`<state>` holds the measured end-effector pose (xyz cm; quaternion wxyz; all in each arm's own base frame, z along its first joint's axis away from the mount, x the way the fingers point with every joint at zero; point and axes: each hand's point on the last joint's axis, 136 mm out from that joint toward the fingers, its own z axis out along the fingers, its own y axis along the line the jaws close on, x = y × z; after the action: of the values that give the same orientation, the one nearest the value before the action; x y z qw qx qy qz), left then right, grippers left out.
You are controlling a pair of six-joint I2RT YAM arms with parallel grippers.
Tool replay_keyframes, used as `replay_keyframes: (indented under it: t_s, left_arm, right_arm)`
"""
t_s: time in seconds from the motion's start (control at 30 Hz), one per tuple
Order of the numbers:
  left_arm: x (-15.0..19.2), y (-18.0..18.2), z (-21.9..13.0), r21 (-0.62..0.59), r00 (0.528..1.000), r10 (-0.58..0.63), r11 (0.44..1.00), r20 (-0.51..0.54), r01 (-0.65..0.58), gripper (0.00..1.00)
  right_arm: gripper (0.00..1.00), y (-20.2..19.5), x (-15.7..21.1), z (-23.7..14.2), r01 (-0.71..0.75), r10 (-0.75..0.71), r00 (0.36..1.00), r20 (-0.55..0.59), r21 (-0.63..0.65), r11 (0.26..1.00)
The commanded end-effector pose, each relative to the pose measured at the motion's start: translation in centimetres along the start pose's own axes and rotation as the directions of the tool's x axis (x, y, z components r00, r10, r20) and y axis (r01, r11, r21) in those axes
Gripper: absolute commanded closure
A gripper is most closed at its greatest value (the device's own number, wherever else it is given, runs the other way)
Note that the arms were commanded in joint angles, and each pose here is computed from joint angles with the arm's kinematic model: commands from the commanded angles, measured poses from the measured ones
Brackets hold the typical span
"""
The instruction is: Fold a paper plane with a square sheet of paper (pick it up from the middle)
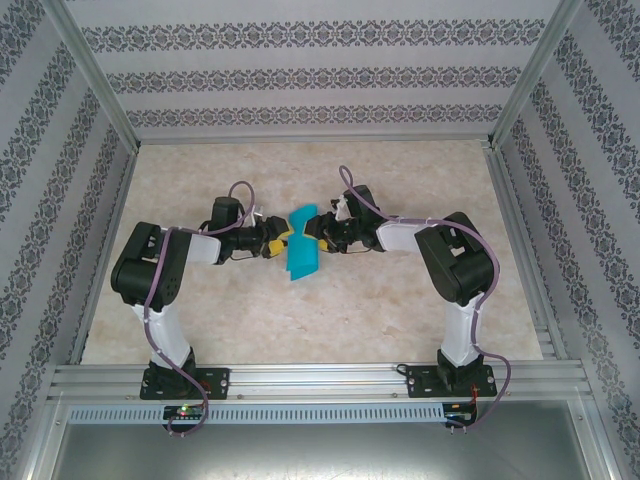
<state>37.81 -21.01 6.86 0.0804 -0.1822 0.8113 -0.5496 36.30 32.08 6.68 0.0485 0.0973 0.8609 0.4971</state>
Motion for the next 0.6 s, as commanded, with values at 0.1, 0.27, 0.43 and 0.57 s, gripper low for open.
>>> replay_keyframes:
  t_s: [0.1,0.27,0.43,0.57]
  left_arm:
    - [0.03,-1.64,0.84,0.074,0.999,0.036,0.997,-0.032,-0.034,0.46]
    - [0.06,-1.91,1.13,0.125,0.999,0.022,0.992,-0.046,-0.016,0.5]
    - [0.08,-1.82,1.24,0.136,0.999,0.023,0.991,-0.042,-0.017,0.58]
    - [0.29,-1.75,1.36,0.138,0.999,0.032,0.99,-0.043,-0.026,0.7]
  right_arm:
    - [0.54,-0.21,0.27,0.0,-0.016,0.015,1.0,-0.021,-0.041,0.999]
    - [0.54,-0.53,0.16,-0.2,-0.033,0.033,0.999,-0.014,-0.046,0.998]
    - [0.54,-0.71,0.05,-0.39,-0.044,0.044,0.999,-0.009,-0.061,0.997]
    - [0.54,-0.89,0.18,-0.41,-0.052,0.051,0.999,-0.016,-0.06,0.997]
